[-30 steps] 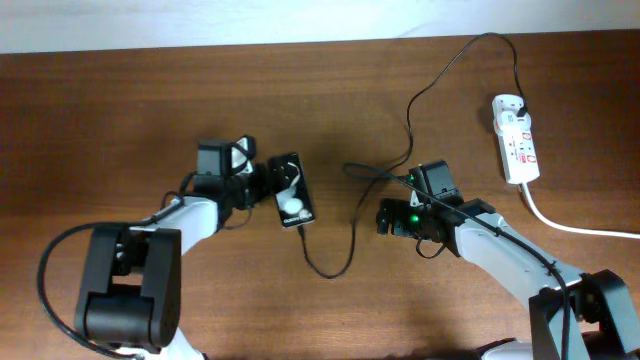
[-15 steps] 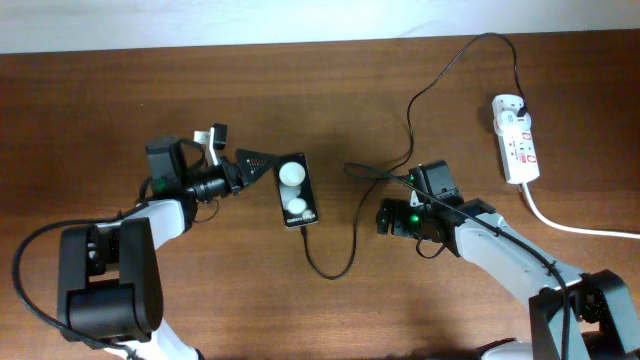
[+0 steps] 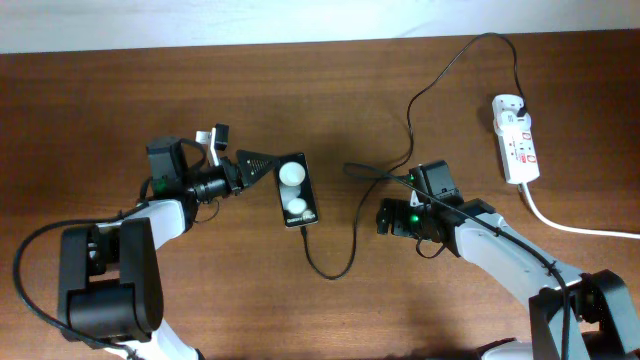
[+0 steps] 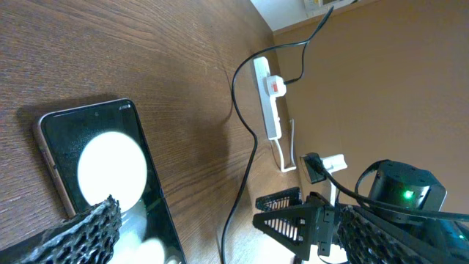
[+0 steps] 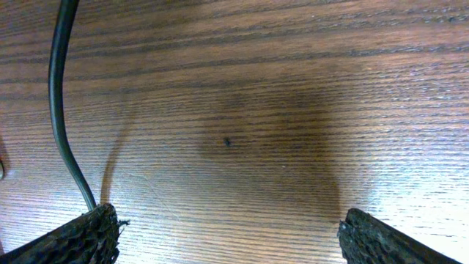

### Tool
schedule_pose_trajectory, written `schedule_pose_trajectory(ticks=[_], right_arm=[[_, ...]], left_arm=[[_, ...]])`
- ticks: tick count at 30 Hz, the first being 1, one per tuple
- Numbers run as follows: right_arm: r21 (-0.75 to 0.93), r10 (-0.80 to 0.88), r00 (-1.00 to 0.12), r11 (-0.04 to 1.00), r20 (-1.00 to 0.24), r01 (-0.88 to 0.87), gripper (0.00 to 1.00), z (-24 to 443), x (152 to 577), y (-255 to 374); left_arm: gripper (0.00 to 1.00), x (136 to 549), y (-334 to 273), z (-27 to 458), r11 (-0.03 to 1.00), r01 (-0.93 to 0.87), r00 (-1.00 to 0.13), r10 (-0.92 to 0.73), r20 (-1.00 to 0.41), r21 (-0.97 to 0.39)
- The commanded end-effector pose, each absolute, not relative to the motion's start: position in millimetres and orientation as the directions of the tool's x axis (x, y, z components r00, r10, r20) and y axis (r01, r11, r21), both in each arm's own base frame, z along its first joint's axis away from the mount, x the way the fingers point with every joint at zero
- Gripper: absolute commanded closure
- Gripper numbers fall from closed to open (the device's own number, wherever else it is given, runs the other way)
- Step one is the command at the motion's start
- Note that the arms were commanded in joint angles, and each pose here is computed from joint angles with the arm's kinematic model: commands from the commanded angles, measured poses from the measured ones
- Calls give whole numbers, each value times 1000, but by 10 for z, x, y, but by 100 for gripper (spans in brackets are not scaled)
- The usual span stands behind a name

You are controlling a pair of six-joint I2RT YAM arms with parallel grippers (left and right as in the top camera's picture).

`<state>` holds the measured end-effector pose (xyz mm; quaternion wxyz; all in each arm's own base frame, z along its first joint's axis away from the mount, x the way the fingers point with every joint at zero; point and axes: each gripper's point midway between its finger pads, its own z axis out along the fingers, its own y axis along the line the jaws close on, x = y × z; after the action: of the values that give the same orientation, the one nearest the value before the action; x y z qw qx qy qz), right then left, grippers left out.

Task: Plug charger to phone and switch on socket
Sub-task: 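Move the right gripper over the white power strip's switch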

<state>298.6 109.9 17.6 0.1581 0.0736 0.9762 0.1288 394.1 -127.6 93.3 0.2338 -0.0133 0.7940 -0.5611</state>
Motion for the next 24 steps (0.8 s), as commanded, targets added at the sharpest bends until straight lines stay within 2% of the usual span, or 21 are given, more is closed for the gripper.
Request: schedule_pose_trajectory(ticks=[1,9,15,17,20,24], right_arm=[[273,184,-932,957,-312,98,1,222,3023,1081],[324,176,-943,943,-281,79,1,232,2974,1183],[297,175,-952,950,-252,96,1,235,2873,1125],[252,235,-933,953,-273,167,1,303,2871,992],[255,288,-915,942,-282,217,1,476,2800,933],[285,291,-888,939,-356,193,1,1142,2882,940]], left_arm=[[1,3907,-1281,907,364,256,-891,-269,-365,-896],[1,3907,-1282,907,363,257,-891,-269,-365,-896],[1,3907,-1281,907,364,256,-891,-269,-365,-896],[1,3907,-1281,907,364,256,-891,-269,-365,-896],[1,3907,-1281,907,364,256,-891,-269,-365,-896],[1,3907,-1281,907,364,256,-891,-269,-365,-896]])
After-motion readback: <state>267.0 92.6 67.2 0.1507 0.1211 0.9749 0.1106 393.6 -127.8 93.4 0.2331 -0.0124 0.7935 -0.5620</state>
